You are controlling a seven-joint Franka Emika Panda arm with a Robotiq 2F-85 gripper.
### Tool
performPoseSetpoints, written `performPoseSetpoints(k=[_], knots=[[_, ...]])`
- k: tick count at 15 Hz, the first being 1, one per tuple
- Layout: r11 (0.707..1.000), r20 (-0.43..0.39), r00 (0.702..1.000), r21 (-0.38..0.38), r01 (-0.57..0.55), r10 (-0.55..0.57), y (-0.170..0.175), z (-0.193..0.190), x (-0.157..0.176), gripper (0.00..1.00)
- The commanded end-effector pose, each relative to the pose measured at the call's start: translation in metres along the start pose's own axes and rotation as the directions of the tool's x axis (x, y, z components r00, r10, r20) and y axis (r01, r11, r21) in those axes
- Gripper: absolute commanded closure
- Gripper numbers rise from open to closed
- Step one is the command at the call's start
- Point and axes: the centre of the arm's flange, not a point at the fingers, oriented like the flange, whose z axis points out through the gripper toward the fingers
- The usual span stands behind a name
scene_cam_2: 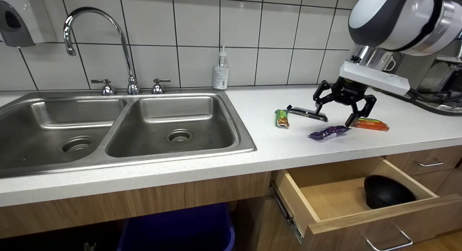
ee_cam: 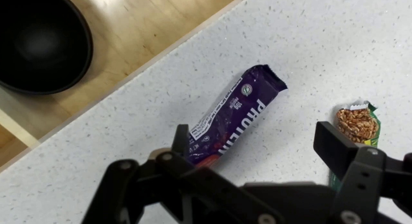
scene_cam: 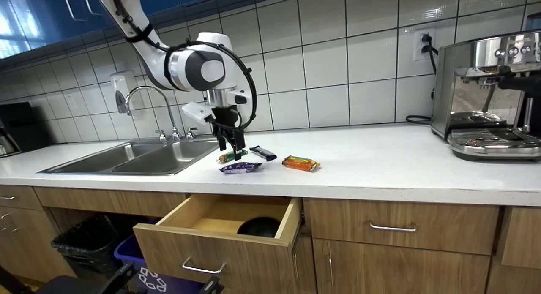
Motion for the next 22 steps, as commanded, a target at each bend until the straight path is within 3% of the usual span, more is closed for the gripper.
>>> performPoseSetpoints(k=[1,22], knots=[[0.997,0.016,0.997,-0.023,-0.077,0.077,-0.014,0.011,0.024,0.00],[0.972,0.050,0.974,-0.084,-0.218,0.223,-0.005,0.043,0.039,0.00]])
